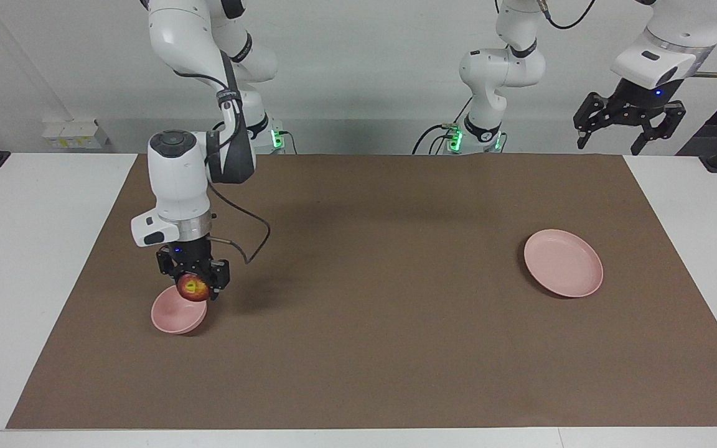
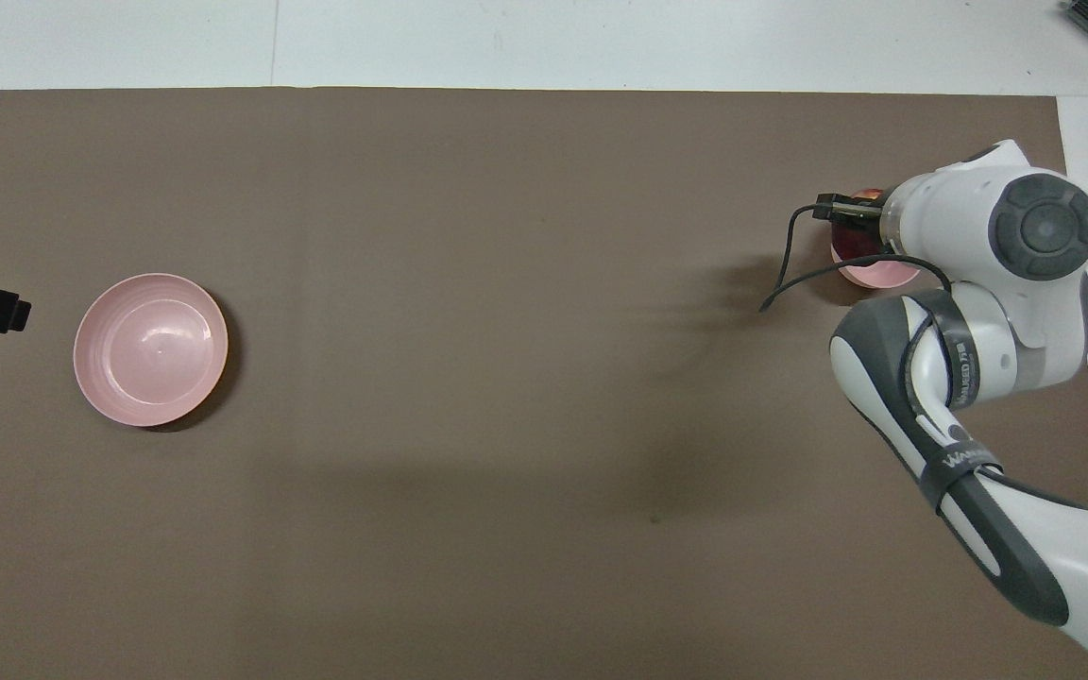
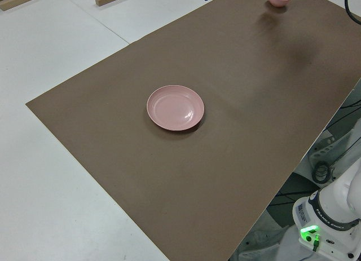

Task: Move apple from plate to bowl
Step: 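Carry the apple over the bowl with the right gripper while the left gripper retracts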

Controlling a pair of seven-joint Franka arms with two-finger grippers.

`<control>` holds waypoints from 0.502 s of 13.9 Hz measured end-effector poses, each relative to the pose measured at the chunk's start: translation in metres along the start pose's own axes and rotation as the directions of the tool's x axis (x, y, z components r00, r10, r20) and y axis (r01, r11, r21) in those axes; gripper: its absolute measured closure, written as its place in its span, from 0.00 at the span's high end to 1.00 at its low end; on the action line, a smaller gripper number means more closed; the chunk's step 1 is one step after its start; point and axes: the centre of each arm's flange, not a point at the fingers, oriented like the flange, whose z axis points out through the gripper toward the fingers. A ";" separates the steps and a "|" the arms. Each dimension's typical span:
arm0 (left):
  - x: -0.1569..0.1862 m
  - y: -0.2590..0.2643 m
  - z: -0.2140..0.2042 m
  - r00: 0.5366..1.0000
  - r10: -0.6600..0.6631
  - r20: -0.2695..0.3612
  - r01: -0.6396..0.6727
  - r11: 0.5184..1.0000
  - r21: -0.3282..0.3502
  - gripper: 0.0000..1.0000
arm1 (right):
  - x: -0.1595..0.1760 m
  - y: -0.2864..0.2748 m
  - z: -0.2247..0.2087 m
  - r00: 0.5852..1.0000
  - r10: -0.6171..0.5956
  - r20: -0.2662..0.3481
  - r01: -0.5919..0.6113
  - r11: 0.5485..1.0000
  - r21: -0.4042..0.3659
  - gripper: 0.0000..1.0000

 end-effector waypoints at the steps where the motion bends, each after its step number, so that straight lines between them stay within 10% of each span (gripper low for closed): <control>1: 0.005 -0.001 0.003 1.000 0.001 0.010 -0.001 1.000 -0.002 1.00 | -0.005 0.007 0.010 0.999 -0.037 -0.034 0.036 0.999 -0.011 0.78; 7: 0.009 -0.006 0.000 1.000 -0.008 -0.002 0.008 1.000 -0.013 1.00 | -0.034 0.034 0.046 0.983 -0.151 -0.106 0.148 0.988 -0.032 0.78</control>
